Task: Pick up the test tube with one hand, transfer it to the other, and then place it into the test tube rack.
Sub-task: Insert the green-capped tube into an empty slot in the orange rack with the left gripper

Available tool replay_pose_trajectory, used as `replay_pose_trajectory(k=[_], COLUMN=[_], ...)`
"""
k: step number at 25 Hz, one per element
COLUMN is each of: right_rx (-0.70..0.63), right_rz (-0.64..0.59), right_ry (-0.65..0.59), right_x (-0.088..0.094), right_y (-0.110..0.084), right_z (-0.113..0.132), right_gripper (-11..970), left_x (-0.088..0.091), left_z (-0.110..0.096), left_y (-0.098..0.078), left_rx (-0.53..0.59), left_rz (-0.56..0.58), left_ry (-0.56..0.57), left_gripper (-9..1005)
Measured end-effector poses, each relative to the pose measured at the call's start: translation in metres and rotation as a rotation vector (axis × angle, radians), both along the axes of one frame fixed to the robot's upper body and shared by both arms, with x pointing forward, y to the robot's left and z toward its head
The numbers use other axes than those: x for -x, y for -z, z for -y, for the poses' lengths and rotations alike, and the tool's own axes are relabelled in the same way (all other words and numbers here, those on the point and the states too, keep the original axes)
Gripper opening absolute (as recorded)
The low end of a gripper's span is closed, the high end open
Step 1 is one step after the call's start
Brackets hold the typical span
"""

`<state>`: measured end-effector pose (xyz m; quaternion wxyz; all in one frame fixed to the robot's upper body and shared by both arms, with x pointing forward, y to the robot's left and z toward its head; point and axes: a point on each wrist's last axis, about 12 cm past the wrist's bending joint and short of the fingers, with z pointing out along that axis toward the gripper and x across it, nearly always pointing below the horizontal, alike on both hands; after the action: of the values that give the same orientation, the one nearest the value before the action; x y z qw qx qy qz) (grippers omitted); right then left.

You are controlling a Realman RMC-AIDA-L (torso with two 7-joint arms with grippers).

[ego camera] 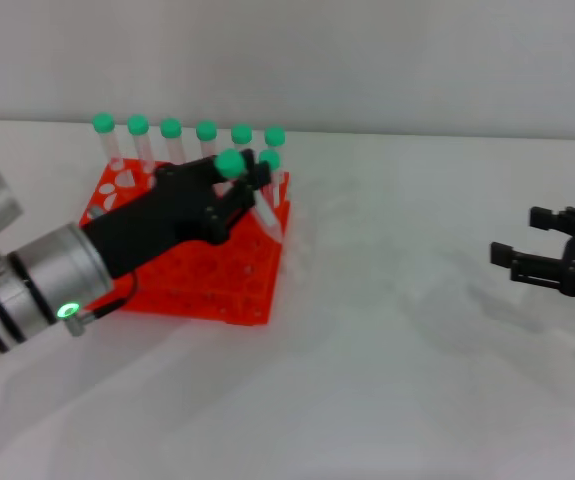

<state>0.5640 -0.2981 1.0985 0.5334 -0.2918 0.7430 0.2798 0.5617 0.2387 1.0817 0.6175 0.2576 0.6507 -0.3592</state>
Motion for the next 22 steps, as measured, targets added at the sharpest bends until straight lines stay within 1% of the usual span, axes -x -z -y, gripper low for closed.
replay_pose_trajectory(k=[5, 11, 16, 22], right_rx=[-0.010, -0.013, -0.022, -0.032], right_rz=[-0.010, -0.017, -0.020, -0.025], right_ry=[0.032, 0.027, 0.015, 0.013], right_x=[0.005, 0.007, 0.008, 0.009], right_y=[0.001, 0.003, 0.004, 0.006], right_z=[0.012, 0.012, 0.008, 0.004], right_gripper=[867, 867, 866, 866], left_x=[0.009, 0.012, 0.004, -0.016], left_z=[-0.021, -0.042, -0.051, -0.047], left_y=[-0.005, -0.009, -0.011, -0.016], left_rx=[-0.014, -0.049, -0.077, -0.113], left_rz=[0.056, 0.092, 0.095, 0.079], left_ry=[-0.068, -0.139, -0.193, -0.246], left_gripper=[214, 214, 214, 215])
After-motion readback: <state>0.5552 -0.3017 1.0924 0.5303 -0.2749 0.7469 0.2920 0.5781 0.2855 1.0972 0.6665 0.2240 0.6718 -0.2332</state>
